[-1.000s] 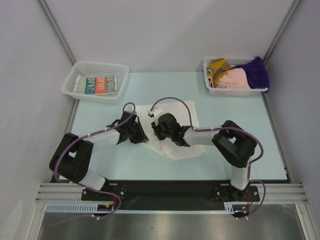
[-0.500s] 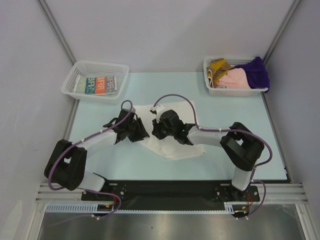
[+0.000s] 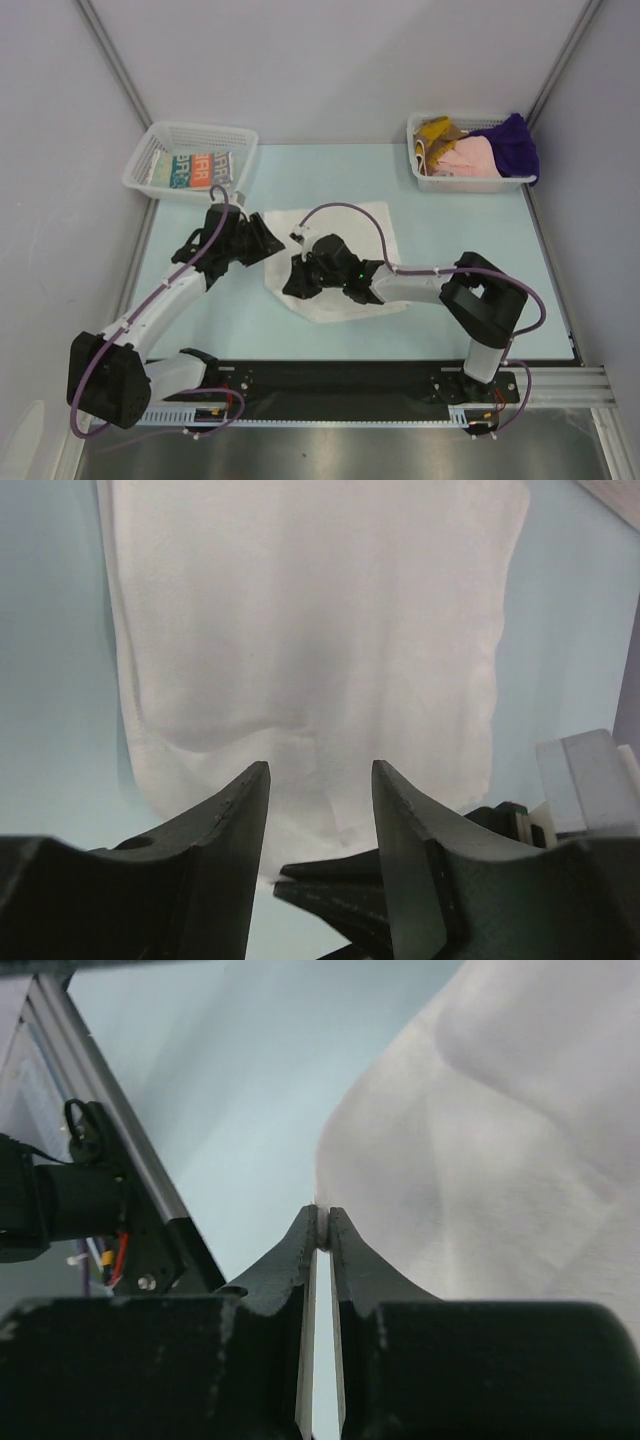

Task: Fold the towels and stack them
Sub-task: Fold the towel

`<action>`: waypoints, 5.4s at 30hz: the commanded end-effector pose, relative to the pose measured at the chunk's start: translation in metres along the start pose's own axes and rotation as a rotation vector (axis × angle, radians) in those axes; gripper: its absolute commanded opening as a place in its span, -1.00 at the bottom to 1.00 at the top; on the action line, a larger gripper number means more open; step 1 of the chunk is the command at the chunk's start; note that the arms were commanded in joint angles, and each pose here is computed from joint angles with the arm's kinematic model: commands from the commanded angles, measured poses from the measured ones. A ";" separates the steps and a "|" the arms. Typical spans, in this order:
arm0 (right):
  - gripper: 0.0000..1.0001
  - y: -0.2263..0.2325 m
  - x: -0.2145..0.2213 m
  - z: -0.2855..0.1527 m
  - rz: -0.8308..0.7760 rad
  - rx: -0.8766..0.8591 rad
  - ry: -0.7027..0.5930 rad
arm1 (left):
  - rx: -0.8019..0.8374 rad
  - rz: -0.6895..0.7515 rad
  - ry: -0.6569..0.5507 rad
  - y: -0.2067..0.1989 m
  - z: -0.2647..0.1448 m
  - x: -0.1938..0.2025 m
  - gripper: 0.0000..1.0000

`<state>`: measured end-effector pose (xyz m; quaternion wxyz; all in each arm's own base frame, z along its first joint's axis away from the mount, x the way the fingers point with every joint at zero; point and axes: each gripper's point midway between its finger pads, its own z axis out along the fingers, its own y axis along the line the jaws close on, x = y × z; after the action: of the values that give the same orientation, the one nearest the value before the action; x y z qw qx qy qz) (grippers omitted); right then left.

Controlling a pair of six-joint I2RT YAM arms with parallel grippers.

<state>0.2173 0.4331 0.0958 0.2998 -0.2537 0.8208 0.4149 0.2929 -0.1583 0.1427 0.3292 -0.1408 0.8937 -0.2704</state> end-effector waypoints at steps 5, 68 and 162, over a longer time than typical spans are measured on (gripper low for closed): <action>-0.87 0.042 0.039 0.042 0.152 -0.078 0.066 | -0.005 0.003 0.015 0.012 -0.003 0.005 0.02; -0.52 -0.091 -0.017 0.028 -0.071 0.324 -0.014 | 0.062 0.019 -0.020 -0.002 -0.009 -0.034 0.04; -0.31 -0.162 0.060 -0.219 0.434 0.763 -0.235 | -0.310 -0.111 0.101 0.109 -0.026 0.088 -0.01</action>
<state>0.2193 0.1556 0.0697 0.3708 0.0827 0.9135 0.1458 0.2083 -0.1022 0.0613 0.2495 -0.2000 0.9321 -0.1702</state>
